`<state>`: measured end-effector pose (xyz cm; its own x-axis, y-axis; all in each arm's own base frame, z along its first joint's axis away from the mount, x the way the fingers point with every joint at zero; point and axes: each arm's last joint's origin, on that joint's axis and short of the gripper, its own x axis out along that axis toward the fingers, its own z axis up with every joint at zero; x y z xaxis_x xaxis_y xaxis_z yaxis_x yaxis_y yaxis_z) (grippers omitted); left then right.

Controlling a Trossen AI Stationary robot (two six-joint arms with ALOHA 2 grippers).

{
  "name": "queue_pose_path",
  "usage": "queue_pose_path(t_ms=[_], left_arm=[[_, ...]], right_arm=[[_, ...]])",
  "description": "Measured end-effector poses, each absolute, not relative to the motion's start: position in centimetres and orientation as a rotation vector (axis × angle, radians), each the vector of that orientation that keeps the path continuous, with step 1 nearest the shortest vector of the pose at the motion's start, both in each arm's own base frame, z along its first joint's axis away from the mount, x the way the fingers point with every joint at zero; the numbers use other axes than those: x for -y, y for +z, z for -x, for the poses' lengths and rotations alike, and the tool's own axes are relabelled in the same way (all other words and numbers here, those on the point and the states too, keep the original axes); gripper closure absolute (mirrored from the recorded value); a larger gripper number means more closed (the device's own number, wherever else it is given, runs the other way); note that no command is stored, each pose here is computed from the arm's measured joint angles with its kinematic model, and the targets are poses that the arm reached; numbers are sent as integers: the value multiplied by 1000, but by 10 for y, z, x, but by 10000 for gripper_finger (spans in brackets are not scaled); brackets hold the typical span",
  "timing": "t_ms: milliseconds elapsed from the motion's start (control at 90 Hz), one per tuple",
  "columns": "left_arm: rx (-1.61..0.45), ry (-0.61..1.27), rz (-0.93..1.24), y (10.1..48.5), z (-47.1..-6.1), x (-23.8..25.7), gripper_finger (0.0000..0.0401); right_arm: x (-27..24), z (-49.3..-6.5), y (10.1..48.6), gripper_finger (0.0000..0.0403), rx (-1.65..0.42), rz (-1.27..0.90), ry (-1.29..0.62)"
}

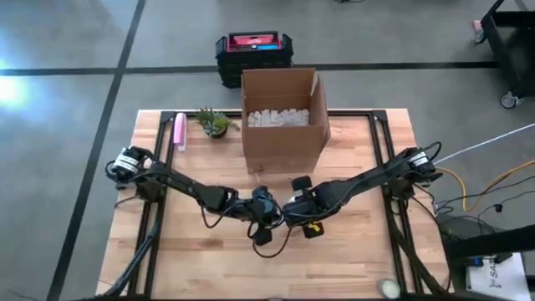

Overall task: Wrap mug
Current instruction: Wrap the orange patterned mug using the bubble wrap

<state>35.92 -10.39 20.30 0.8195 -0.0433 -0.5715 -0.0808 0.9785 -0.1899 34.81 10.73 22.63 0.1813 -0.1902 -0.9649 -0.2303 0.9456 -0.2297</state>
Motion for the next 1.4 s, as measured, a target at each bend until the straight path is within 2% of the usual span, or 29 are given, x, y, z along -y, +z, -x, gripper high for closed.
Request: queue_pose_path(t_ms=[578, 856, 1067, 1400], left_arm=[[-610, 12, 214, 205, -358, 104, 401], [-626, -23, 225, 209, -355, 104, 401], [-683, -26, 252, 221, -343, 102, 401], [-708, -15, 267, 223, -338, 102, 401]], right_arm=[[-100, -327, 184, 394, -1516, 284, -36], [-102, -328, 162, 395, -1429, 242, 56], [-109, -340, 165, 395, -1326, 217, 175], [-112, -350, 173, 395, -1242, 211, 200]])
